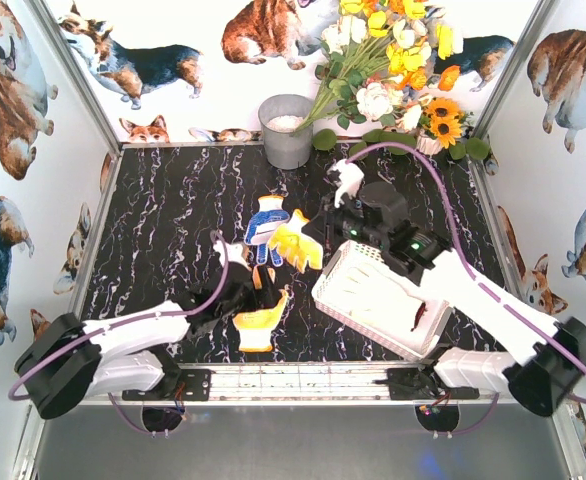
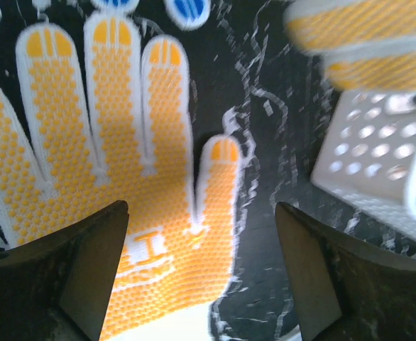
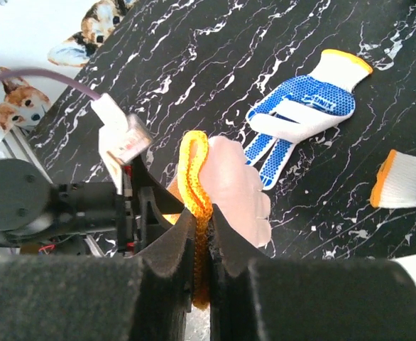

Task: Put the gloves into the storage basket
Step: Move the glove to the center of the board, then pair the glove with the glove.

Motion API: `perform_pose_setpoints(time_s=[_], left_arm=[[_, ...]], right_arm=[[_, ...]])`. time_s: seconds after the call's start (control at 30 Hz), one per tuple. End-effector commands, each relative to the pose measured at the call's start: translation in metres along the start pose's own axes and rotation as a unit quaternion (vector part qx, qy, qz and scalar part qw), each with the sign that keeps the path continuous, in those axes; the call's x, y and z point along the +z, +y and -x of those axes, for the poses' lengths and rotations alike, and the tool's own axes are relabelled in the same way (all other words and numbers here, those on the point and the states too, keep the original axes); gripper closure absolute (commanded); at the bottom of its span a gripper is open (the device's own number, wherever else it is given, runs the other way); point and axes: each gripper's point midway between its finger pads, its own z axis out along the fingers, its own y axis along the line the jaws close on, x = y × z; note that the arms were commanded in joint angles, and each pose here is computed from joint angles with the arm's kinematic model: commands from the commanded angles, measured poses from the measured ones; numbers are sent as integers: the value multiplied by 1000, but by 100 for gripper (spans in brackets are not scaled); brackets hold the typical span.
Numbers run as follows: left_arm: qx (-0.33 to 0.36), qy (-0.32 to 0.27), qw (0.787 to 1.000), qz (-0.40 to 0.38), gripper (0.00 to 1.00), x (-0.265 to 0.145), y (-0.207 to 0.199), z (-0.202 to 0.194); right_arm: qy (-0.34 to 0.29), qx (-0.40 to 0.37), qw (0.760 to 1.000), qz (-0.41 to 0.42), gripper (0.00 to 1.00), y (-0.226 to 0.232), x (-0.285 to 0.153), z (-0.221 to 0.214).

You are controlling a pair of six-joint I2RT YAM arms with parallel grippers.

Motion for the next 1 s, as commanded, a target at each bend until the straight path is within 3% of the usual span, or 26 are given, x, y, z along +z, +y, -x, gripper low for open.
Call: perform_pose_setpoints(time_s=[0.0, 0.23, 0.47, 0.57, 0.83, 0.97], left_arm=[[33, -24, 999, -13, 15, -20, -26, 43], [84, -31, 995, 37, 0, -64, -3, 99], [75, -89, 986, 119, 0, -110, 53, 185], [69, -113, 979, 158, 0, -122, 78, 208], [105, -134, 951, 258, 0, -135, 124, 220], [106, -129, 956, 242, 0, -124, 125, 210]], right_arm=[[-46, -53, 997, 28, 100, 10, 17, 37], [-60, -113, 991, 28, 100, 7, 46, 50], [-60, -176, 981, 55, 100, 19, 84, 38], [-33, -208, 975, 75, 100, 28, 104, 13], [28, -241, 962, 122, 100, 53, 115, -49], [51, -240, 960, 131, 100, 63, 110, -71]])
